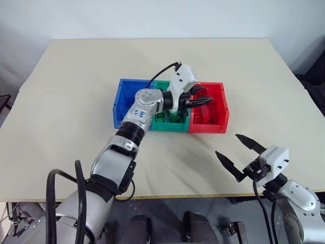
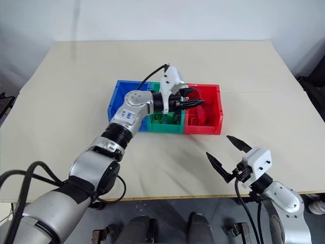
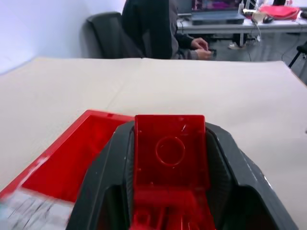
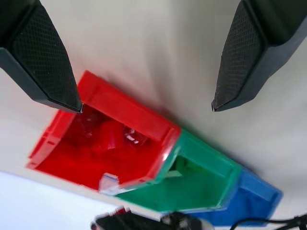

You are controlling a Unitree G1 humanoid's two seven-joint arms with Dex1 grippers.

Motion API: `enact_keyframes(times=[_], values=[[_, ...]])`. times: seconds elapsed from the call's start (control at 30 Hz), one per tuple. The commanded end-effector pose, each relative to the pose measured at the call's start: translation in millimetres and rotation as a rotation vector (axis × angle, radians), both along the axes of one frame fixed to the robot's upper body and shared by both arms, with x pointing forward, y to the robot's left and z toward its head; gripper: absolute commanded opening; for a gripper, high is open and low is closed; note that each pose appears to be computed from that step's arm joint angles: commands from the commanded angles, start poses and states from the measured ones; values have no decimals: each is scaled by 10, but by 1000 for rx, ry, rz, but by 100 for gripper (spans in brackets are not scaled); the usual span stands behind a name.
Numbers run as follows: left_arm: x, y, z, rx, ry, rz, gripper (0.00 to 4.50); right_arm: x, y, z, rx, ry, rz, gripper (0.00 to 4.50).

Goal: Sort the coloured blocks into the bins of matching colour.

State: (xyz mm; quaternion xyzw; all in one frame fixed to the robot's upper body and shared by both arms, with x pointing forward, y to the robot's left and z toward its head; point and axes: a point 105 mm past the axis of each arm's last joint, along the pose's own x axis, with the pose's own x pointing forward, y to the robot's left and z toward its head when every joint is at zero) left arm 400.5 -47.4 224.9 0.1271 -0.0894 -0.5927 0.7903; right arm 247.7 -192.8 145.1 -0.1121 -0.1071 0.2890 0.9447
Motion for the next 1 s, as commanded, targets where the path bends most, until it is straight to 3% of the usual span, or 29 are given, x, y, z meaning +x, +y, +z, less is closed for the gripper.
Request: enact_keyframes(times=[0.03, 0.07, 0.2, 0.37, 0.47, 0.57, 0.8, 0.9, 1.0], values=[[15, -88, 54, -2, -38, 10, 149, -57, 46, 141, 5, -73, -13, 450], [24, -109, 44, 2, -37, 21, 149, -65, 54, 140, 7, -74, -15, 450], [39, -75, 77, -9, -75, 31, 280, -94, 90, 131, 8, -77, -3, 450], [38, 285, 146, -55, -139, 13, 438, -95, 130, 106, -7, -70, 58, 450], [-20, 746, 54, -34, -173, 17, 445, -12, 119, 70, -15, -58, 98, 450], [-293, 1240, 17, -11, -220, -6, 445, 52, 173, 21, -40, -38, 180, 450], [-806, 2267, -138, 64, -157, 248, 445, 85, 167, -104, -130, 52, 385, 450], [-1096, 2537, -289, 83, -89, 324, 445, 180, 90, -103, -169, 69, 422, 450], [-1231, 2652, -440, 127, -42, 398, 445, 241, 36, -114, -205, 74, 447, 450]])
